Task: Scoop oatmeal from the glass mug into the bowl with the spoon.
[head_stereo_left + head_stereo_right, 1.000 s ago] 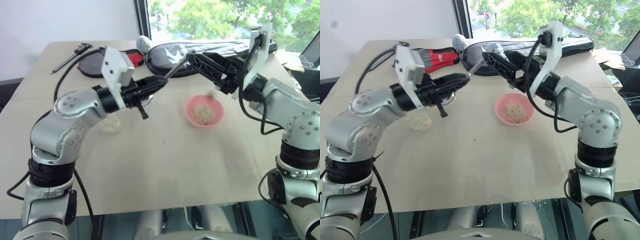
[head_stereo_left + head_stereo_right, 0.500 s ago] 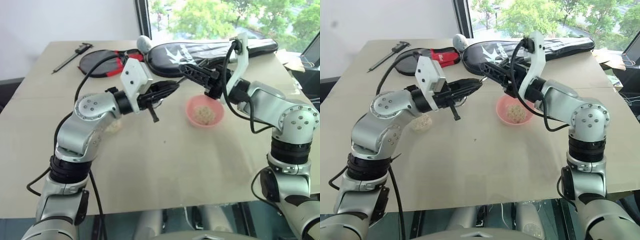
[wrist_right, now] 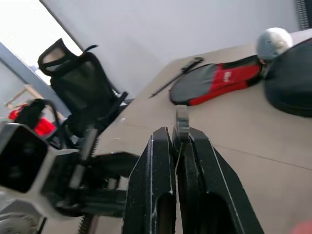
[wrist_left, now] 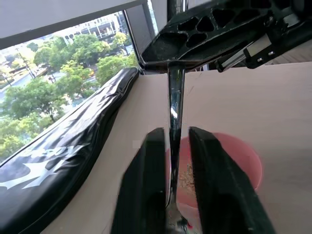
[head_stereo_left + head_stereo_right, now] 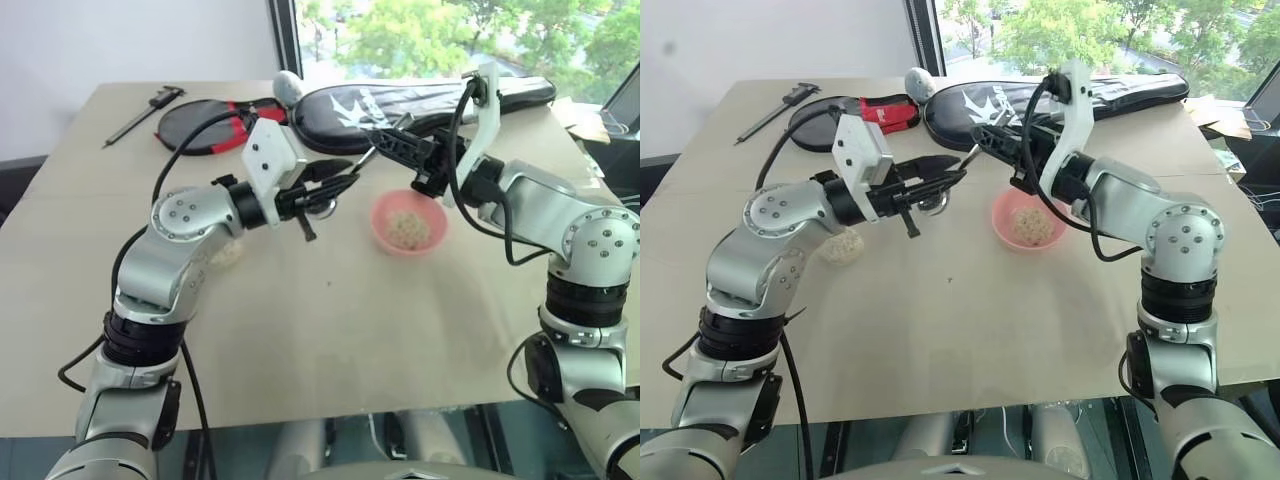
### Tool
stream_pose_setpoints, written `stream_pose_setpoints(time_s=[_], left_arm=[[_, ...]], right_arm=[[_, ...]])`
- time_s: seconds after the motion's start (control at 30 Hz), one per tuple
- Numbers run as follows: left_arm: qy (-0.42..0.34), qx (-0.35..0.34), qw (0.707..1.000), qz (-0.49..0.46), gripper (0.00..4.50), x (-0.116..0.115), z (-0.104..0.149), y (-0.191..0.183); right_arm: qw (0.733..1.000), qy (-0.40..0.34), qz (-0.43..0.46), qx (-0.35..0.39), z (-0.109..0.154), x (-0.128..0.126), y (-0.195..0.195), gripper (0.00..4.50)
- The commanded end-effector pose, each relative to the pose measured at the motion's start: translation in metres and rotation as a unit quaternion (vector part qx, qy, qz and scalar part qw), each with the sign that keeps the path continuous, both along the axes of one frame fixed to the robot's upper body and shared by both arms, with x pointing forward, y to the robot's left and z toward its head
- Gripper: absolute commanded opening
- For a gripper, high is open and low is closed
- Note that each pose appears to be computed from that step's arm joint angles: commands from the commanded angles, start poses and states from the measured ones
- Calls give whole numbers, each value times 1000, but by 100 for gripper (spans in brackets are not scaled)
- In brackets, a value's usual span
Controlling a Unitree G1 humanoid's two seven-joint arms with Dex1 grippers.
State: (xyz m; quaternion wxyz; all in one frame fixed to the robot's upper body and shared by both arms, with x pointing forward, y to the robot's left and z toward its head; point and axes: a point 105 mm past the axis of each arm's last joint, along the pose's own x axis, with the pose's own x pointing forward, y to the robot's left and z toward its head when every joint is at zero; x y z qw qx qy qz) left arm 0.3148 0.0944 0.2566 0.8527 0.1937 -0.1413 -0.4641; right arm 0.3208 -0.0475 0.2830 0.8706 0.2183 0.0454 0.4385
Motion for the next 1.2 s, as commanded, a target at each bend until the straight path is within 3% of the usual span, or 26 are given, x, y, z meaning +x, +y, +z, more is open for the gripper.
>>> stream_pose_setpoints(time_s=[0.03, 0.23, 0.33, 0.4, 0.47, 0.67, 0.83, 0.97, 1.2], left_arm=[[-43, -50, 997, 25, 233, -9, 26, 5], [-80, -173, 971, 145, 233, -15, 63, 48], [-115, -216, 925, 291, 233, -15, 72, 109], [-110, -214, 902, 358, 233, -19, 63, 144], [-102, -205, 898, 376, 233, -23, 55, 155], [-45, -107, 883, 455, 233, -39, -9, 215], [17, -76, 898, 432, 233, -36, -56, 231], [25, -68, 903, 423, 233, -25, -74, 243], [53, -55, 924, 375, 233, -7, -93, 232]], right_arm=[[999, -18, -21, 42, 22, 3, -9, 0], [993, 19, -84, 75, 17, 21, -35, 0], [990, 31, -112, 79, 11, 27, -48, 0], [988, 40, -126, 83, 6, 31, -55, 0], [987, 45, -132, 86, 4, 32, -58, 0], [984, 55, -148, 81, -4, 36, -69, 0], [986, 43, -141, 80, 1, 33, -69, 0], [986, 37, -144, 79, 2, 31, -68, 0], [983, 27, -166, 79, 6, 27, -78, 0]])
